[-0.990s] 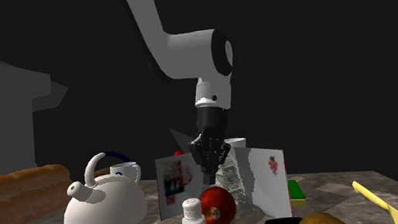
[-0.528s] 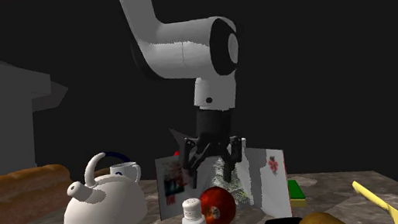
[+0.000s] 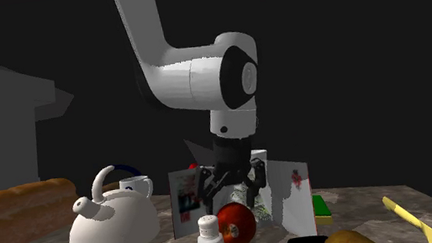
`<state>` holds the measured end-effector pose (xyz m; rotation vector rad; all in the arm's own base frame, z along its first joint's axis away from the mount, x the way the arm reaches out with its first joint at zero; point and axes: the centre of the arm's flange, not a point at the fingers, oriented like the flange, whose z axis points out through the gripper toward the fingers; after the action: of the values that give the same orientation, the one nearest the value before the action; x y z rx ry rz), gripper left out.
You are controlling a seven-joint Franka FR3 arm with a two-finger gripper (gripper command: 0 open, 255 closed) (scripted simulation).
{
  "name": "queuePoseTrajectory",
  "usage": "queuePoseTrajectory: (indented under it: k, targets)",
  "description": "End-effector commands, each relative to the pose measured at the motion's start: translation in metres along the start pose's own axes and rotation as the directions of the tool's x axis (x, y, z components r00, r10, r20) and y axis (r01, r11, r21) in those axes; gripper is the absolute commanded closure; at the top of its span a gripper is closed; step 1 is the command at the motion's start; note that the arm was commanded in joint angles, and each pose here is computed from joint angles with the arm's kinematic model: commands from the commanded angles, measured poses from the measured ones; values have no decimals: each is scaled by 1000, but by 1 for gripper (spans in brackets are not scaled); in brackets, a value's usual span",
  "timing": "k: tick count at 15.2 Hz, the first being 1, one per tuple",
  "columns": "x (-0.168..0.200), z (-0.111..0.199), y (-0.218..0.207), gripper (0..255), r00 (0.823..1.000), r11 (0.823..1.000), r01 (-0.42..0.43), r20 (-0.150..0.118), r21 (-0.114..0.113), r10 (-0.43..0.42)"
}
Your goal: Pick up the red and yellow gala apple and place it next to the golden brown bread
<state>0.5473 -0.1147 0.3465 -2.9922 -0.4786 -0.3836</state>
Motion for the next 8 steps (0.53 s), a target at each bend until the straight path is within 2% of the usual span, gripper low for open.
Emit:
queuePoseTrajectory:
  k: [1, 6, 7, 8]
  targets:
    - [0, 2, 0, 0, 1000, 1000, -1, -1, -1, 1]
    - [0, 2, 0, 0, 1000, 1000, -1, -1, -1, 1]
    - [0, 2, 0, 255, 1000, 1000, -1, -1, -1, 1]
    - [0, 2, 0, 255, 1000, 1000, -1, -1, -1, 1]
